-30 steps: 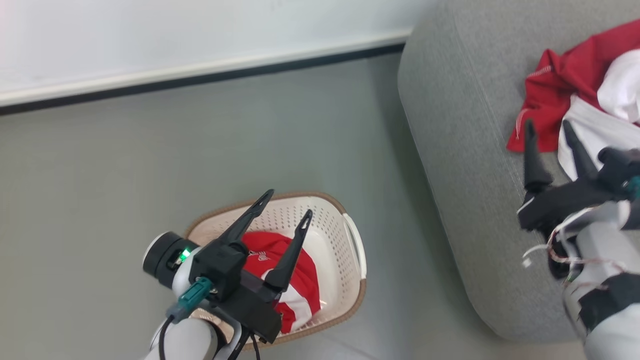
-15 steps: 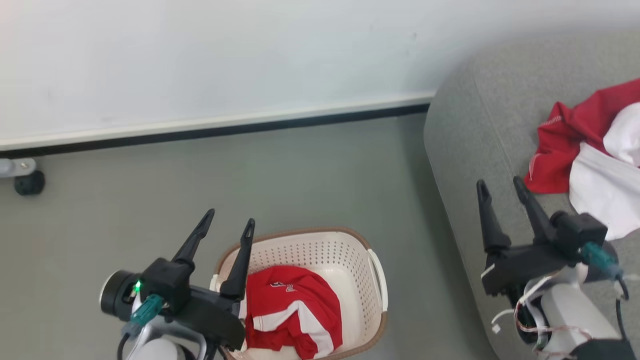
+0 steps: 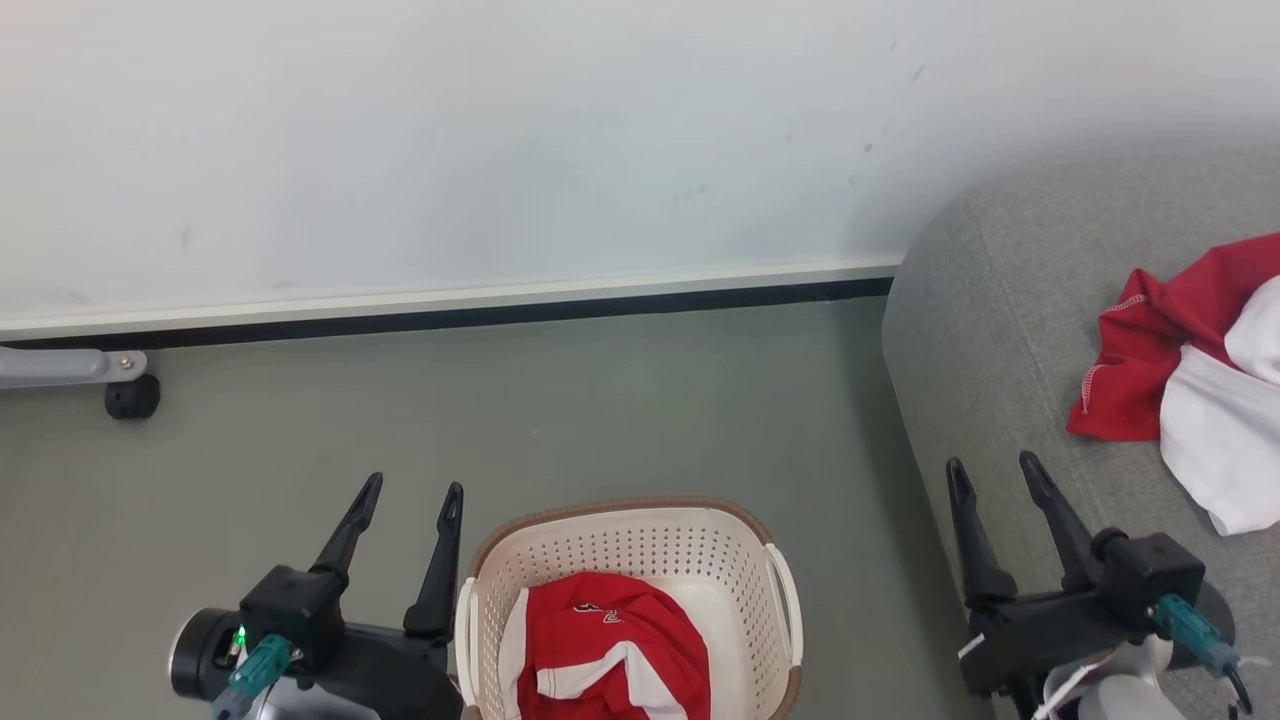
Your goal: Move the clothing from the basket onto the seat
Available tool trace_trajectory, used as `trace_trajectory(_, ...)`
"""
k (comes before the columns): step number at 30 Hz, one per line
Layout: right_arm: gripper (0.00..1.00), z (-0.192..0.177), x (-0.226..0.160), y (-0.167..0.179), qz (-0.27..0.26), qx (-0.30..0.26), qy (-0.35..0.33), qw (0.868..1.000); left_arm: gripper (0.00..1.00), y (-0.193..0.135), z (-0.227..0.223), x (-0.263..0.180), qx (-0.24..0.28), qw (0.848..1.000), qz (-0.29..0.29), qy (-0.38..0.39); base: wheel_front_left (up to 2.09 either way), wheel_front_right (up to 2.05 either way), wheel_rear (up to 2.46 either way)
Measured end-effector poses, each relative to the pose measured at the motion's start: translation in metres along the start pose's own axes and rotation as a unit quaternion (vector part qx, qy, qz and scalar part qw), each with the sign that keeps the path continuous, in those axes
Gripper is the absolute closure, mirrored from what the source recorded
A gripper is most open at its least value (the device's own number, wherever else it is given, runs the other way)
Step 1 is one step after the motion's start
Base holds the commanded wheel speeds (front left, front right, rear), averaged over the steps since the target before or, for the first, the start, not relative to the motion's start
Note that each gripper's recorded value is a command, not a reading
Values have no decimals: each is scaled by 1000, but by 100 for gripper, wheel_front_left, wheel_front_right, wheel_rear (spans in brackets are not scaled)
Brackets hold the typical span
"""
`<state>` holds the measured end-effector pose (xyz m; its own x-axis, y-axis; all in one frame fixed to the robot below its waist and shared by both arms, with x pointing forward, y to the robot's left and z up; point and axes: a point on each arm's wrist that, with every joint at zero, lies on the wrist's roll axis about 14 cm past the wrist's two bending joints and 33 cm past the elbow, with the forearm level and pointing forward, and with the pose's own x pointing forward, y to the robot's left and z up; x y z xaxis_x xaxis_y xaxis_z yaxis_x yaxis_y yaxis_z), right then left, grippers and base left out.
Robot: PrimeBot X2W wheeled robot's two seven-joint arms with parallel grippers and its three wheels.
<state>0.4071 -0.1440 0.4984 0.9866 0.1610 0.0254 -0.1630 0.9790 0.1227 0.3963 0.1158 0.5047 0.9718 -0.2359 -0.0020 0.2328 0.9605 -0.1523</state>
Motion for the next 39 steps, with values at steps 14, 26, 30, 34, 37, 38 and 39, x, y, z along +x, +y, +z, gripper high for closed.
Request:
trace_trajectory(14, 0, 7, -19, 6, -1, 2, -8, 1000, 0, 28, -5, -29, -5, 998, 55, 4, 0, 0, 0)
trace_trajectory(26, 0, 14, -19, 3, -8, 0, -9, 1000, 0, 34, -4, -34, -3, 998, 68, 1, 0, 0, 0)
trace_trajectory(30, 0, 13, -21, 4, -7, 2, -4, 1000, 0, 34, -1, -33, -2, 998, 68, -4, 0, 0, 0)
trace_trajectory(34, 0, 15, -21, 4, -10, 2, -4, 1000, 0, 34, 1, -32, 2, 998, 68, -8, 0, 0, 0)
trace_trajectory(37, 0, 17, -20, 4, -9, 2, -4, 1000, 0, 35, 2, -32, 2, 997, 70, -10, 0, 0, 0)
trace_trajectory(38, 0, 17, -20, 4, -9, 2, -4, 1000, 0, 35, 3, -32, 3, 997, 71, -10, 0, 0, 0)
trace_trajectory(39, 0, 17, -20, 4, -9, 2, -5, 1000, 0, 36, 2, -32, 3, 997, 71, -9, 0, 0, 0)
